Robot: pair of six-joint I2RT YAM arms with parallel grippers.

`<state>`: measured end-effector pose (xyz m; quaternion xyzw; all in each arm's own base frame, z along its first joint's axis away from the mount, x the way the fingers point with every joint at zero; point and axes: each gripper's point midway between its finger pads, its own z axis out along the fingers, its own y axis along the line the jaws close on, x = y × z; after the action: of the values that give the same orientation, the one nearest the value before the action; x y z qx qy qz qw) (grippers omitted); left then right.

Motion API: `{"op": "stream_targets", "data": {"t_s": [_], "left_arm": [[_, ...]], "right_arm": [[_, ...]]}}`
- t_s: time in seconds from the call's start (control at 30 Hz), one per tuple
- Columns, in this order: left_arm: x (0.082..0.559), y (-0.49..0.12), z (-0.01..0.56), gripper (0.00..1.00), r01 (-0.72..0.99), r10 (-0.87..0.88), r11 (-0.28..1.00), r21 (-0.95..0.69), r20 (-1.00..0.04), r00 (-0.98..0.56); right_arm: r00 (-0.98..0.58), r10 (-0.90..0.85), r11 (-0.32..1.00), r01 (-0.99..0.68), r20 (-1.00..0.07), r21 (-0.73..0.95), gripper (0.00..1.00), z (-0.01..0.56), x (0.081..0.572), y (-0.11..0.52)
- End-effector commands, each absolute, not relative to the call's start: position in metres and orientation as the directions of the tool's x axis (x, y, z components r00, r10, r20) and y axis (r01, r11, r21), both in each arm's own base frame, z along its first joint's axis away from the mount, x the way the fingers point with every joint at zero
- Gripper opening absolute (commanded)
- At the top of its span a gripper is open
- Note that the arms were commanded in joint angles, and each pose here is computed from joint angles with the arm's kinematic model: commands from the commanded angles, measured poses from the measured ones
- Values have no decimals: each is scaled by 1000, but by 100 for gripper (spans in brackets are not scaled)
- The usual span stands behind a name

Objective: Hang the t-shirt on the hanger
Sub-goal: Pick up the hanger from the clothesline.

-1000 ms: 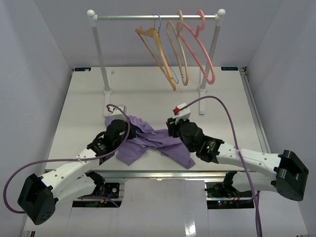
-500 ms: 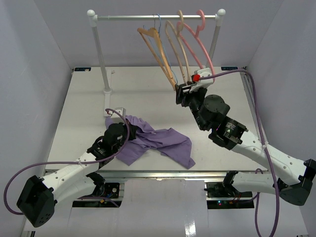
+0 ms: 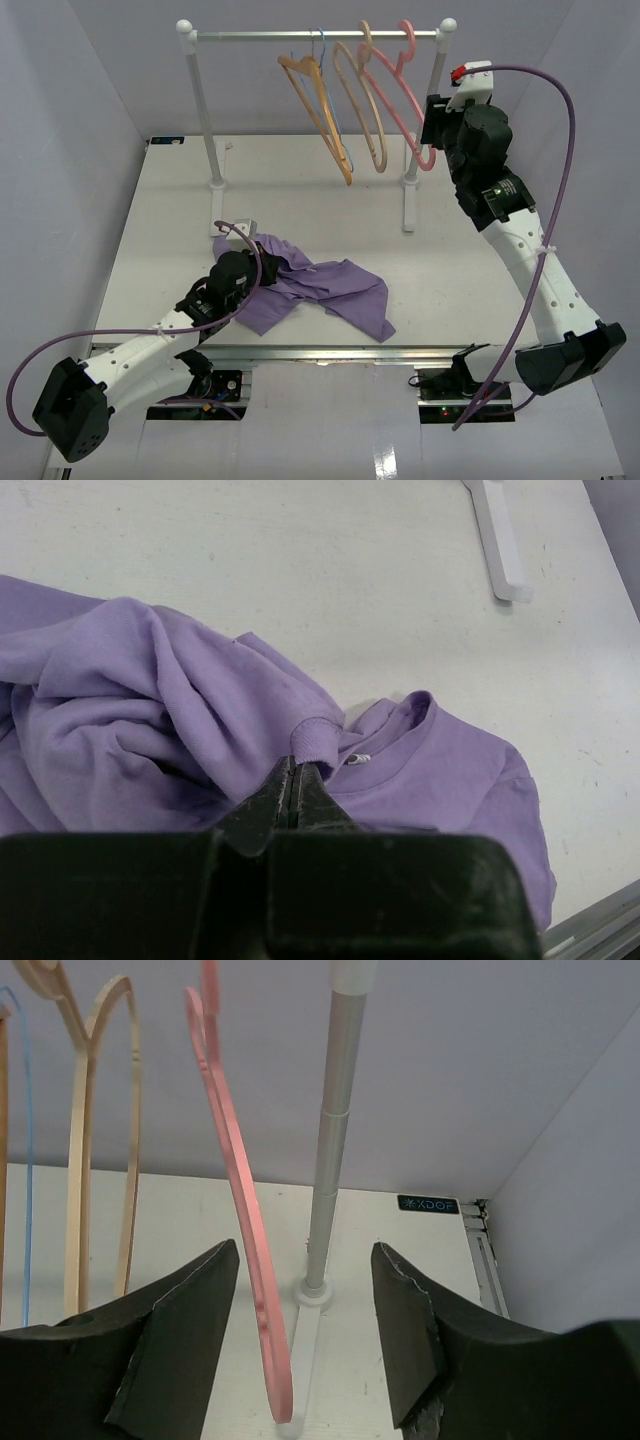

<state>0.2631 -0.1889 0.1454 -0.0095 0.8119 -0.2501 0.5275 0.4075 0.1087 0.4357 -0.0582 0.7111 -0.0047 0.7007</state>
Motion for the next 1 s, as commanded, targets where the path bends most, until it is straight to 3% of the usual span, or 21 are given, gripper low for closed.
{"op": "stream_targets", "data": {"t_s": [0.0, 0.4, 0.63, 0.83, 0.97], "left_arm": [[262, -200, 156, 0, 297, -278, 851, -432, -852, -444], [262, -203, 152, 0, 302, -263, 852, -428, -849, -458], [262, -203, 151, 0, 300, -264, 853, -427, -849, -457], [262, -203, 151, 0, 301, -263, 853, -427, -849, -458], [262, -204, 151, 0, 303, -261, 852, -427, -848, -461]], "right_arm": [[5, -83, 954, -288, -997, -81, 63, 448, 411, 133], [-90, -137, 950, -294, -986, -105, 65, 419, 454, 133], [-133, -171, 947, -297, -976, -125, 58, 403, 468, 136], [-149, -171, 953, -277, -974, -125, 36, 403, 480, 135], [-135, -161, 957, -265, -978, -121, 10, 415, 484, 135]]}}
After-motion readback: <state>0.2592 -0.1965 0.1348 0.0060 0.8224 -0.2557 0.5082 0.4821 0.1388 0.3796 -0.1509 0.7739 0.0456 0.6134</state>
